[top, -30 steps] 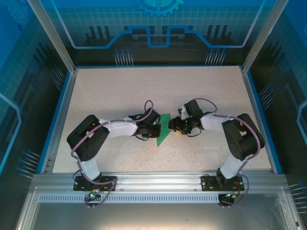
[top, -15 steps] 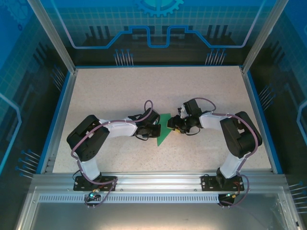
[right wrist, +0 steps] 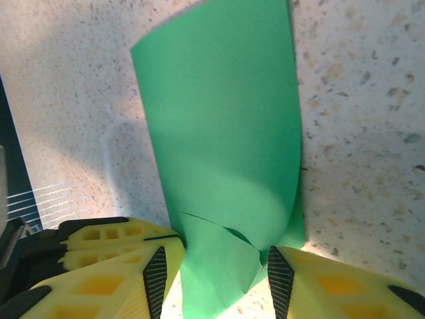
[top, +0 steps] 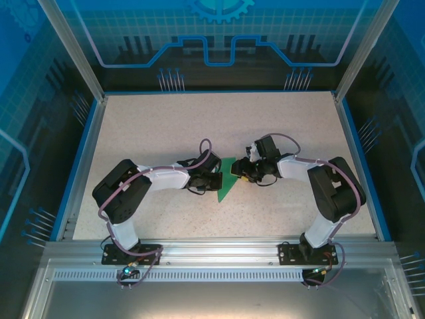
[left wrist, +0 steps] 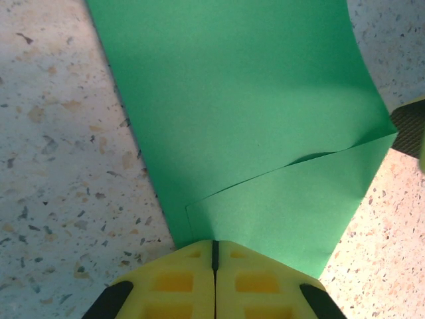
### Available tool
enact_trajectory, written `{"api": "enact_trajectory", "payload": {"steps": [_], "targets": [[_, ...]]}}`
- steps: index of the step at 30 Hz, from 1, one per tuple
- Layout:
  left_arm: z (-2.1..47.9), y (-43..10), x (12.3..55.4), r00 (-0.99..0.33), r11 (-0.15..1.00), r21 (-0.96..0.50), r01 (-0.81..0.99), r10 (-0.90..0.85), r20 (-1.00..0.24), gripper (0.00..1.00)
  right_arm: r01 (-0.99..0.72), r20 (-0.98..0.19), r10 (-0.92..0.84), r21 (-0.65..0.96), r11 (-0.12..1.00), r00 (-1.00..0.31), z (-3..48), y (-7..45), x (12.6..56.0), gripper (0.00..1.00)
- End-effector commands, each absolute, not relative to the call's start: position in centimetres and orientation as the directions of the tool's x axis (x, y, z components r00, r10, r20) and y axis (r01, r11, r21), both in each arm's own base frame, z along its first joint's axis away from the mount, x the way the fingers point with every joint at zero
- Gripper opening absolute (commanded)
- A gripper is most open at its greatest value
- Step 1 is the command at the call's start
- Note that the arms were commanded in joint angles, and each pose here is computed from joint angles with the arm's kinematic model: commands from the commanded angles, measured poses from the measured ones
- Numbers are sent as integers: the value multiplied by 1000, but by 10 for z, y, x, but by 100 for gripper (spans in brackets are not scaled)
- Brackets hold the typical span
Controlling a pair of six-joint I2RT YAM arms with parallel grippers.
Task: Fold a paper plane with a square sheet of paper (pick it up from the middle)
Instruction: Fourth fold the wing at the center of the table.
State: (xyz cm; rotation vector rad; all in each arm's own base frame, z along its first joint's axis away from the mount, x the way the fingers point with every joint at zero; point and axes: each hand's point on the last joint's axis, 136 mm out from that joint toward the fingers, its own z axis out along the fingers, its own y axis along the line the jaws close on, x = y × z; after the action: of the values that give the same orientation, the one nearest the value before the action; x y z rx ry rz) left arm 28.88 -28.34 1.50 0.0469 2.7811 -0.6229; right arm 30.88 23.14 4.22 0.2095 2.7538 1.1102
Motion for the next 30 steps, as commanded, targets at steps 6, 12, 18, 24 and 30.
{"api": "enact_trajectory", "payload": {"steps": [6,12,18,24,30], "targets": [[9,-274,281,-966,913,-405,55,-55,-253,8,89,-74,204,721,687,-976,41,237,301,47],[11,-279,281,-967,896,-442,24,-91,-237,8,179,-21,291,746,642,-957,34,237,301,47],[7,-276,279,-968,895,-445,-5,-116,-222,8,206,-13,332,762,614,-943,32,234,298,46],[6,-275,278,-969,896,-444,-11,-120,-218,8,168,-33,311,785,597,-950,39,239,298,43],[7,-276,278,-968,895,-446,-7,-117,-220,8,133,-59,291,789,599,-955,44,242,298,39]]}}
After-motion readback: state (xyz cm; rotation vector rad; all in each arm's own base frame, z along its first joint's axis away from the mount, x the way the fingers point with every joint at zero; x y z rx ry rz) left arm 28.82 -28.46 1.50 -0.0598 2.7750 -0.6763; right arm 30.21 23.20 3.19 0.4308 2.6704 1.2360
